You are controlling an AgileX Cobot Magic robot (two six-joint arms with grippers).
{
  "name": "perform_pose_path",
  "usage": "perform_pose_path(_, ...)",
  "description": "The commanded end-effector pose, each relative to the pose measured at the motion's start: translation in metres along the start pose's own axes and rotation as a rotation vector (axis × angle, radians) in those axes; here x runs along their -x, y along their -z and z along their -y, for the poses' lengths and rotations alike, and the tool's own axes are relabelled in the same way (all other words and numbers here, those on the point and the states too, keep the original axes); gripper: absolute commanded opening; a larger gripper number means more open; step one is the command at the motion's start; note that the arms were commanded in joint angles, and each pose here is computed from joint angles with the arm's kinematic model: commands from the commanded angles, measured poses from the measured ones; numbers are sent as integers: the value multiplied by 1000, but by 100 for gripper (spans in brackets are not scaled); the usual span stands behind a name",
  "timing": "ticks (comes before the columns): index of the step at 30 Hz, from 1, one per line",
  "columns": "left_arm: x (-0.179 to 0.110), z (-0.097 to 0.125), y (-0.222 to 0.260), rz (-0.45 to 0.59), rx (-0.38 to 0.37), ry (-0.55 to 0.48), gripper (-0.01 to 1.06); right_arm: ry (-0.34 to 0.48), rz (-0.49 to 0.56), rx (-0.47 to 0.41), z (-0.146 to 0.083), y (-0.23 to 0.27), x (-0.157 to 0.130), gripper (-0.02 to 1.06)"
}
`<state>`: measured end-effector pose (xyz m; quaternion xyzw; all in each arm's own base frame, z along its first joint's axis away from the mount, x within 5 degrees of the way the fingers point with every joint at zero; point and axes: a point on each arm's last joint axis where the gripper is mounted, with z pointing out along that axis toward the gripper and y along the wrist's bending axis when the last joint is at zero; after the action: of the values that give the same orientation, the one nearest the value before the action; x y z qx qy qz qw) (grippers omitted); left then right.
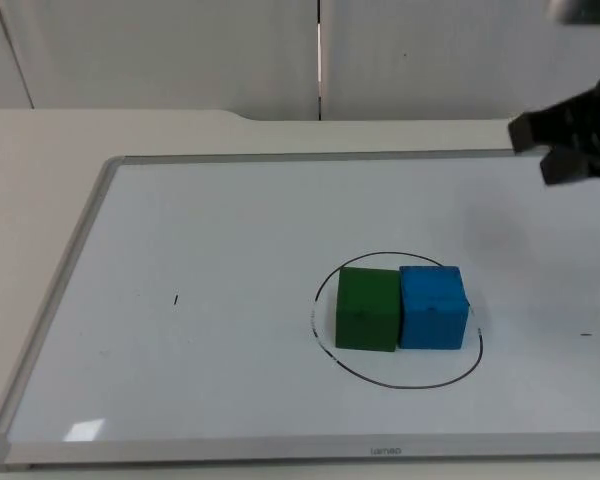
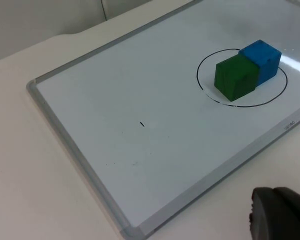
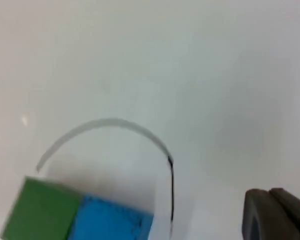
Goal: Push the two cubes into the marked area.
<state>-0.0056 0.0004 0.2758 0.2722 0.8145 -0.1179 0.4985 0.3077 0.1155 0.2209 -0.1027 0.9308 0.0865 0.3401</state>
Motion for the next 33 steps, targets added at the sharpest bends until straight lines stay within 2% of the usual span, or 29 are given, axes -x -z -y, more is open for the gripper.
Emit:
perform_pose_path(1, -1, 0, 0, 2, 1, 6, 0, 27, 85, -5, 2, 27, 11, 0)
perform_pose_path(6, -1, 0, 0, 2, 1, 6, 0, 34, 211, 8, 0, 64, 24, 0)
perform_pose_path(11, -1, 0, 0, 2, 1, 6, 0, 33, 257, 13, -1, 85, 26, 0)
perform_pose_path(21, -1, 0, 0, 2, 1, 6, 0, 49, 189, -6, 1, 88, 20, 0)
perform_pose_path(25, -1, 0, 0, 2, 1, 6, 0, 44, 130, -13, 2, 87, 15, 0)
perform_pose_path(33, -1, 0, 0, 2, 1, 6, 0, 43, 111, -16, 2, 87, 13, 0)
